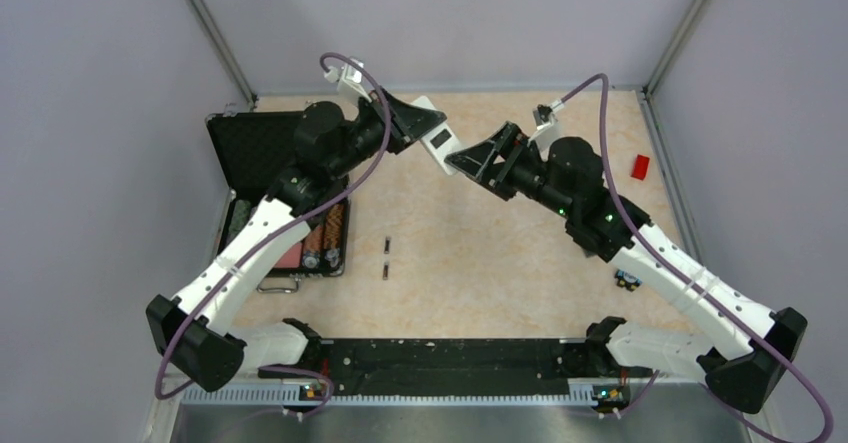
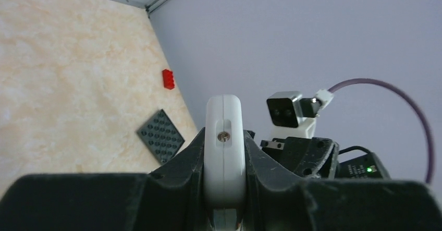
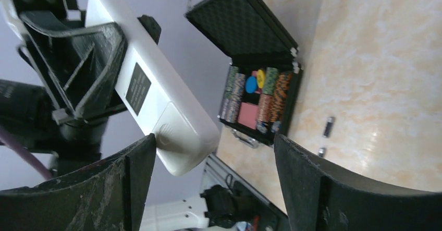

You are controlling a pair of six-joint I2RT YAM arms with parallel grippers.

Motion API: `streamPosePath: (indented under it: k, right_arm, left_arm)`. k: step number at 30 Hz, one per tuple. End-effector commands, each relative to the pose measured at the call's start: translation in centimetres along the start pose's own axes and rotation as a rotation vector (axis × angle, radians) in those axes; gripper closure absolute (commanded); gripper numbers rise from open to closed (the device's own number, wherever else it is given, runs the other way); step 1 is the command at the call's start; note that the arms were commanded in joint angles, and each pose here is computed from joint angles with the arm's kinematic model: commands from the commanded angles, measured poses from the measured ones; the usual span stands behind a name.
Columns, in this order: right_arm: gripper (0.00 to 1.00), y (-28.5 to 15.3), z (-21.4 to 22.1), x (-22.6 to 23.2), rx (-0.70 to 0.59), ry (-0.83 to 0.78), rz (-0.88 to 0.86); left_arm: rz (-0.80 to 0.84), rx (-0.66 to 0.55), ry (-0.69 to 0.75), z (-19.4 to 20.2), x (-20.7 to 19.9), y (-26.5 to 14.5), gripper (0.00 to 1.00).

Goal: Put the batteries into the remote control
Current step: Pick up the remote control from the center of the board, then remove the battery cover from the remote control.

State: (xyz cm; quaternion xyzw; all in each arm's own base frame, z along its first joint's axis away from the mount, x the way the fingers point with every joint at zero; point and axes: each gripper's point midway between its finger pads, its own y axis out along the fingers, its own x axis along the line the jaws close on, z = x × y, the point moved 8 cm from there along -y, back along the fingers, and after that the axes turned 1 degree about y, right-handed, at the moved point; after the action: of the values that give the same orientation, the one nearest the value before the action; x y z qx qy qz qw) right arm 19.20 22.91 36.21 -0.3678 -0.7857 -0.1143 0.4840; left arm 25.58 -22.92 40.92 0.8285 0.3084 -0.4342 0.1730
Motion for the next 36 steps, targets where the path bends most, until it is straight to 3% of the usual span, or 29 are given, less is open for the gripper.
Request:
streamPosePath:
  k: [1, 11, 23, 31, 36]
  right_arm:
    - [0.21, -0.3, -1.6, 2.5, -0.107, 0.164, -0.142]
    - [0.38, 0.4, -1.3, 2.9, -0.089, 0.234, -0.236]
    - [0.76, 0.4, 0.0, 2.1, -0.019, 0.248, -0.255]
    - [0.9, -0.6, 1.5, 0.4, 0.017, 0.203, -0.253]
    - [0.91, -1.2, 1.8, 0.1, 0.021, 0.183, -0.273]
  left_arm:
    - [0.154, -0.118, -0.092, -1.5, -2.8, -1.4, 1.0]
    - [0.203, -0.185, -0.225, -1.4, -3.1, -2.9, 1.0]
    - [0.229, -0.23, -0.268, -1.9, -3.6, -3.6, 1.0]
    - [0.185, -0.25, -0.235, -3.1, -4.3, -4.0, 1.0]
    - [0.187, -0.263, -0.248, -3.6, -4.2, -4.2, 1.0]
